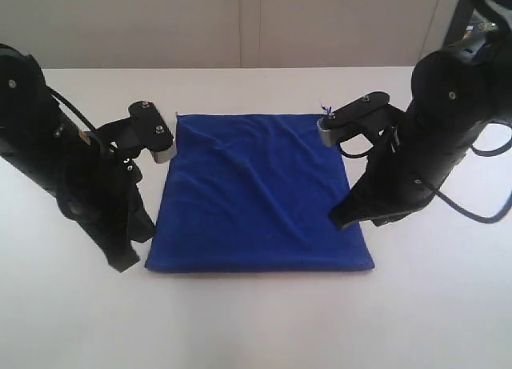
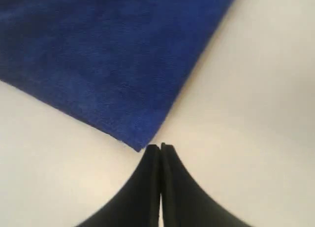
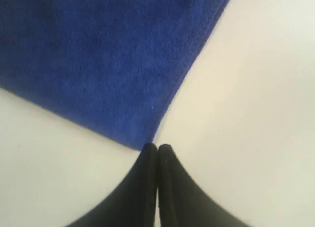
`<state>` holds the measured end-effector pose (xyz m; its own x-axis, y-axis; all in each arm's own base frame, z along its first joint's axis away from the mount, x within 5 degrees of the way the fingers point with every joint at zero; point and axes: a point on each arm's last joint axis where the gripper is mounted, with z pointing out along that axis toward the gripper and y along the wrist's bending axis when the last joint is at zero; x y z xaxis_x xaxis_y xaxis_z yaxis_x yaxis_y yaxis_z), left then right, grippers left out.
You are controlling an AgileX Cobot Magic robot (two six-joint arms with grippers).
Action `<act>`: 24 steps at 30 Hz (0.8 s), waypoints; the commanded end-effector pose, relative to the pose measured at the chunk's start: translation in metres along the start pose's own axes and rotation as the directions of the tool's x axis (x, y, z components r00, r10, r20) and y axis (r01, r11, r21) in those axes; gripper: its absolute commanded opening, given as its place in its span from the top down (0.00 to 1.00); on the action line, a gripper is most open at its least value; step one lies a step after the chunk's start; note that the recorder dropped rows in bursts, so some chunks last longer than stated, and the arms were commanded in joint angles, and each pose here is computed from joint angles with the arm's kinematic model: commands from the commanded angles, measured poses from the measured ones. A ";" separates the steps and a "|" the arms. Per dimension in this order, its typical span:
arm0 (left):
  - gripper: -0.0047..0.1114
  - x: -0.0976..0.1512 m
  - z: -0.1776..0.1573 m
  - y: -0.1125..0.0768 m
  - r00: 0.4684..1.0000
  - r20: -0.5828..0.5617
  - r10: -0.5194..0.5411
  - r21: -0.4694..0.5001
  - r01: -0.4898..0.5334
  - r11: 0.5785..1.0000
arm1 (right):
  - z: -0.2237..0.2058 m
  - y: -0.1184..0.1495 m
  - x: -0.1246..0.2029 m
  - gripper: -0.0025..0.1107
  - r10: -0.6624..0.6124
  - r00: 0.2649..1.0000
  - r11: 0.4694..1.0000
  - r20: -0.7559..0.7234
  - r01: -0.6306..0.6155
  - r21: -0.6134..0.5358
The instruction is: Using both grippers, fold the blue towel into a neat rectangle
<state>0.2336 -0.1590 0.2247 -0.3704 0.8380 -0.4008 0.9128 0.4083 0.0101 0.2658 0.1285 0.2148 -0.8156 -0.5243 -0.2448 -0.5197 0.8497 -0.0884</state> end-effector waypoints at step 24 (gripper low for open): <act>0.72 0.004 0.046 0.007 0.925 -0.032 0.380 0.108 -0.374 0.921 | 0.051 0.012 0.004 0.71 -0.679 0.733 0.726 -0.027 0.666 -0.172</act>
<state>0.2468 -0.1688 0.1841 -0.0032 0.9413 -0.3375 0.9963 0.0320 0.0798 0.2687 0.1402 0.1685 -0.2739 -0.9582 -0.0831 -0.9599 0.2777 -0.0380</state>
